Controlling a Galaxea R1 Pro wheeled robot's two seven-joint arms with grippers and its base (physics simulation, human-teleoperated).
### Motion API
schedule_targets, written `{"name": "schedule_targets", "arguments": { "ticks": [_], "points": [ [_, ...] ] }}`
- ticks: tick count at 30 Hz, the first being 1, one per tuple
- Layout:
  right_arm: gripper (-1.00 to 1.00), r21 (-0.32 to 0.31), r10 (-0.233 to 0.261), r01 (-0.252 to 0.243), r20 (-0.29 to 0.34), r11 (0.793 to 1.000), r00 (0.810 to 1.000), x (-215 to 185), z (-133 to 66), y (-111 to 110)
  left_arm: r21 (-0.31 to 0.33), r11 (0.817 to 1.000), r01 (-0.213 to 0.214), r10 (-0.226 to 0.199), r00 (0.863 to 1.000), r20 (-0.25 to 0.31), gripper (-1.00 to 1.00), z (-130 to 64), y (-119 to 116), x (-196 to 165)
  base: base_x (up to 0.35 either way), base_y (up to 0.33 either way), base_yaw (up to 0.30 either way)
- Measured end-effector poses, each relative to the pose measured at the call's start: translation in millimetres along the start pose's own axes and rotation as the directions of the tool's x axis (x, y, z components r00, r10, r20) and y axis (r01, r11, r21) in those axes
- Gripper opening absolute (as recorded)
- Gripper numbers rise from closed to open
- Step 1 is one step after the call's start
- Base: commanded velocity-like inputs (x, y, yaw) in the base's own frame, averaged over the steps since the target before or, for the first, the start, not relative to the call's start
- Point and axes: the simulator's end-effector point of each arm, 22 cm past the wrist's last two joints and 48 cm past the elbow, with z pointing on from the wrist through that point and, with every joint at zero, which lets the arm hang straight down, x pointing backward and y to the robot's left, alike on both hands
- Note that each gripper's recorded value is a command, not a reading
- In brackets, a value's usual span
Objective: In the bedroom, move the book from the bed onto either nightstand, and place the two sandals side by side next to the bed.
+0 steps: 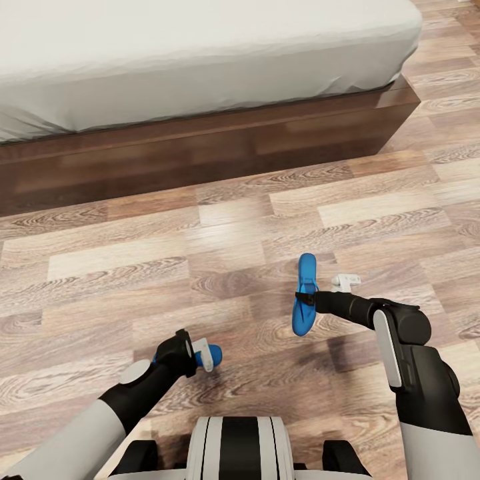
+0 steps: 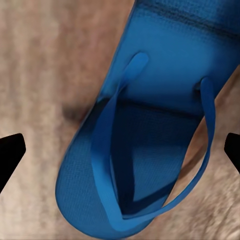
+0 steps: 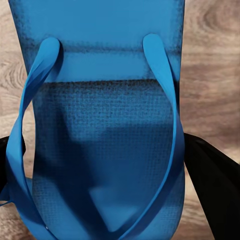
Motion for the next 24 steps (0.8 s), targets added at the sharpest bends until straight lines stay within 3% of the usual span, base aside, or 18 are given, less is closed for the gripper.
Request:
{"name": "schedule_targets", "arguments": {
  "ticks": [24],
  "points": [
    [-1.00,0.000,0.000,0.000,0.002,1.000,1.000,-0.5,-0.5,-0.1,0.044,0.999,-0.019,0.021,0.999,-0.040,1.00,19.8,-15.8,23.0,0.000,0.000,0.000]
  ]
}}
